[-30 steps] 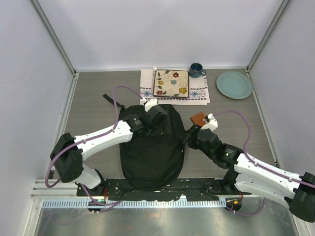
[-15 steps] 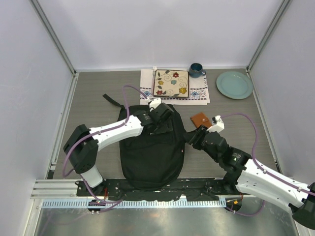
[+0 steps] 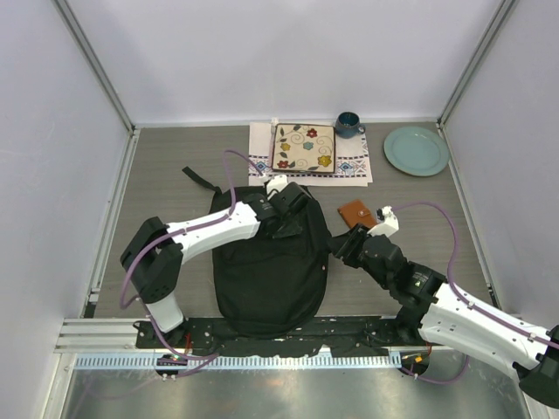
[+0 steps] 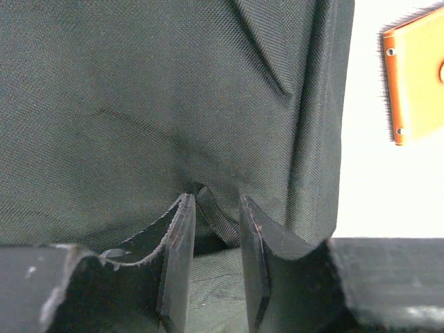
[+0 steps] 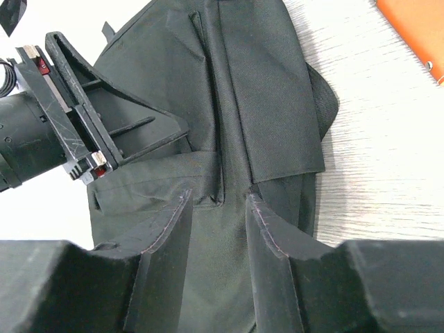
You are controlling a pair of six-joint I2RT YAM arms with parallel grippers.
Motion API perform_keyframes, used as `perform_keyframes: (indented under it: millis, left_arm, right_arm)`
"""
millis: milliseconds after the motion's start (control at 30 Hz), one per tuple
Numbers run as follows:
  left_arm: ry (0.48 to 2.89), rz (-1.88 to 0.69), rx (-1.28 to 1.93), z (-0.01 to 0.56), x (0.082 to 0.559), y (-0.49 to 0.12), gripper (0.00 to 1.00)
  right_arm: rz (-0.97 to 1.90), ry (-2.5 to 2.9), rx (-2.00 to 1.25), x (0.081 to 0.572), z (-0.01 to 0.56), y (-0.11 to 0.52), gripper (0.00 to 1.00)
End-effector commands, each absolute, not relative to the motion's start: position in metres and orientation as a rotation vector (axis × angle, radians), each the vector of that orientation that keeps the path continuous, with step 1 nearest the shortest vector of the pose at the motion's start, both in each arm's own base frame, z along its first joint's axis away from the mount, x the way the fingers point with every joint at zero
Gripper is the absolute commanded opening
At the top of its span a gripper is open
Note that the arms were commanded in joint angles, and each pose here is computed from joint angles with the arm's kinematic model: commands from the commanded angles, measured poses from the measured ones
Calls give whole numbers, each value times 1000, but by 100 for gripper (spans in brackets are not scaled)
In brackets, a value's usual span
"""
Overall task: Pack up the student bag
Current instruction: Pick up the personal item from the center of the board.
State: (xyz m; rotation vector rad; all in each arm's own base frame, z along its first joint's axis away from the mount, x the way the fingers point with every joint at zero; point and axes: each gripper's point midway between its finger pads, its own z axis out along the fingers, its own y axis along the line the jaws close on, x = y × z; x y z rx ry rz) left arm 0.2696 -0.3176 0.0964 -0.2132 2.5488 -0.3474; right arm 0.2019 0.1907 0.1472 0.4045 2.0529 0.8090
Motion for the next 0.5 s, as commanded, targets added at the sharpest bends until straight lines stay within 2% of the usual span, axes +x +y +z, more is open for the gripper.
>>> perform_keyframes:
  millis: [0, 67, 467]
  left_arm:
    - [2581, -244, -200, 81, 269, -313, 32]
    - [2584, -210, -186, 79, 268, -314, 30]
    - [2590, -163, -164, 69, 267, -313, 4]
  right_arm:
    - [789, 2015, 419, 207, 153, 185, 42]
    - [792, 2015, 419, 207, 154, 186, 42]
    - [907, 2044, 384, 205, 151, 211, 43]
